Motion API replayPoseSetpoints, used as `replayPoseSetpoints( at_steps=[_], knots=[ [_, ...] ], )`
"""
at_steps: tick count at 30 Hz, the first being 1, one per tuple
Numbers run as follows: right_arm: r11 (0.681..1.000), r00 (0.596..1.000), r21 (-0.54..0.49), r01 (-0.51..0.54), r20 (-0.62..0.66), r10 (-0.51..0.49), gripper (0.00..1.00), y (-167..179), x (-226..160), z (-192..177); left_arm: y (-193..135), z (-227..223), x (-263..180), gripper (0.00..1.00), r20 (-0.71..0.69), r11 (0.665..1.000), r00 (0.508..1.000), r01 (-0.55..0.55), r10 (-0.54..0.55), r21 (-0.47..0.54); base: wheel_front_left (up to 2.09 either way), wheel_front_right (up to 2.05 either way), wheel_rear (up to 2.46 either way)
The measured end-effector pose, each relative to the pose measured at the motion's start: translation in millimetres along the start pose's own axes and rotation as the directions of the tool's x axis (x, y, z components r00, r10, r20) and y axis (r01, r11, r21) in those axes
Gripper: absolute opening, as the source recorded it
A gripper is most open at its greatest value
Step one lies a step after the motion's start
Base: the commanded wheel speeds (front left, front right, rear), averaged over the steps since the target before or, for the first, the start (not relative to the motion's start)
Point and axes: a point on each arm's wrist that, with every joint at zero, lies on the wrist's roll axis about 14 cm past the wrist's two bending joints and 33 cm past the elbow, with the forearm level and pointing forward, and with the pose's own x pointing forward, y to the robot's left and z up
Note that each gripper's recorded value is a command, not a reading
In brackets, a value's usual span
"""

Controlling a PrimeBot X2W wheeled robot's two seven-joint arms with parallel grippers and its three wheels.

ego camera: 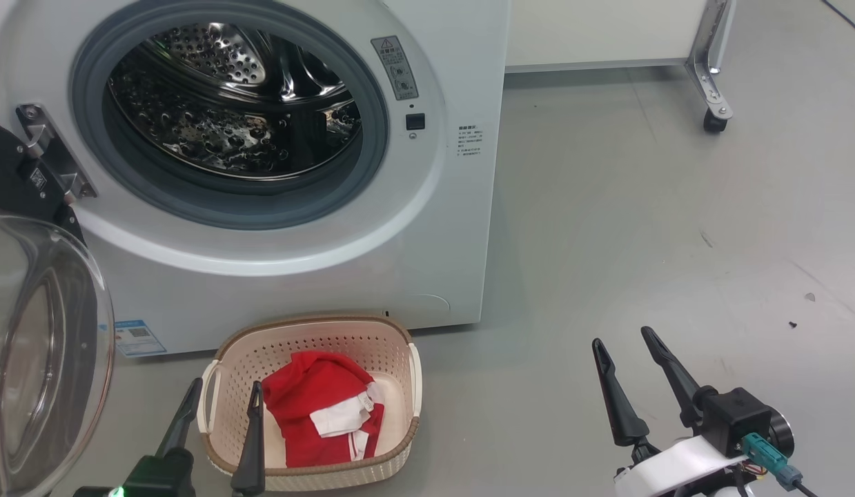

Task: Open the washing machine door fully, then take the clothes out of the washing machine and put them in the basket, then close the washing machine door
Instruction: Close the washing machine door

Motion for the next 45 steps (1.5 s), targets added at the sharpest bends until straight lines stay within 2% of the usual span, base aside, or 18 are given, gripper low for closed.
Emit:
replayPoseSetpoints(
  at_steps=[15,35,45],
  knots=[
    [1.000,1.000,0.000,0.006,-0.003,-0.006,1.00,-2.1,0.4,-0.8,0.4,1.9,-1.3,1.00,0.004,1.000,1.000,0.001,-0.001,0.002,-0.62,0.62,0.00],
    [1.000,1.000,0.000,0.011,-0.004,-0.011,1.00,-4.5,3.8,-1.0,1.0,-1.2,-2.8,1.00,-0.016,1.000,1.000,-0.003,0.003,0.004,-0.05,0.05,0.00],
    [0.999,0.999,0.004,-0.042,-0.009,0.042,1.00,9.8,15.2,-3.1,16.0,1.7,-13.9,1.00,-0.006,0.998,0.998,-0.059,0.059,0.011,0.00,0.00,0.00]
  ],
)
